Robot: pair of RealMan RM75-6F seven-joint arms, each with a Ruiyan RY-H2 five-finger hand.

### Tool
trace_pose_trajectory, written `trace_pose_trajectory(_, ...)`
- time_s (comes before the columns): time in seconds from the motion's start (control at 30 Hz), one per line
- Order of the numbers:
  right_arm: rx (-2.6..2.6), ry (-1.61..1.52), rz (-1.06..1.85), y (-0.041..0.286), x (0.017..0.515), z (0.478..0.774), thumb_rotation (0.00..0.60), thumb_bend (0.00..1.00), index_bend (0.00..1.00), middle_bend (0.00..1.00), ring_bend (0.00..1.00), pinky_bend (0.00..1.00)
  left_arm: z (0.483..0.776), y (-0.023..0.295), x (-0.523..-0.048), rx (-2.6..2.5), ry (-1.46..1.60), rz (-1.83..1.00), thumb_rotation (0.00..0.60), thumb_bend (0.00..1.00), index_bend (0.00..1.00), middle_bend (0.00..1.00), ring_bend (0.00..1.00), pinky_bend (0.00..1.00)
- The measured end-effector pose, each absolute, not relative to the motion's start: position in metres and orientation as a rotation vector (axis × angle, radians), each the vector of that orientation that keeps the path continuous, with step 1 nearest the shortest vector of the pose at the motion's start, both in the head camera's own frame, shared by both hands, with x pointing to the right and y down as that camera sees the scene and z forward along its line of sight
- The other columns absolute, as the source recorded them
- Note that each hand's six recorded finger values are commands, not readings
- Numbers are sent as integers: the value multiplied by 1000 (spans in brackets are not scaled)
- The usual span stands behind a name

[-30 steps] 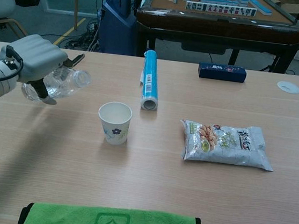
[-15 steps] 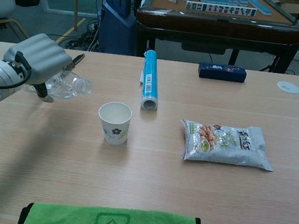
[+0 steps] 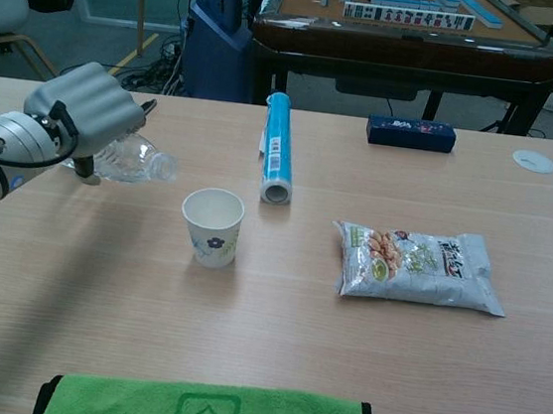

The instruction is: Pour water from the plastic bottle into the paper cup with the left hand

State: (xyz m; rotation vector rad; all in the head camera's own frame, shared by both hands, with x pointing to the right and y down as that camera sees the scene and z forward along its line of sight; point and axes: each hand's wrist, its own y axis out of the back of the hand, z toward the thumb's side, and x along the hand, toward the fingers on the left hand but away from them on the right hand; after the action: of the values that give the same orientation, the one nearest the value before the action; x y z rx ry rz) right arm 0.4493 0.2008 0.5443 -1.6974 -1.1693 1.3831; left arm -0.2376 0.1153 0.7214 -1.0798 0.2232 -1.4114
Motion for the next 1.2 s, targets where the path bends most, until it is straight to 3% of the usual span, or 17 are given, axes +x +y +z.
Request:
trace_pose_trajectory(0.47, -1701, -1180, 1381, 201, 451, 542, 600, 233, 453, 497, 410, 657, 724, 114, -208, -992, 180, -1459, 600, 37, 571, 542, 550, 830)
trace_pose_trajectory(1.2, -1705, -1180, 1388, 202, 452, 542, 600, 233, 453, 497, 410, 657, 728, 119, -201, -911, 136, -1387, 600, 37, 567, 542, 550, 830)
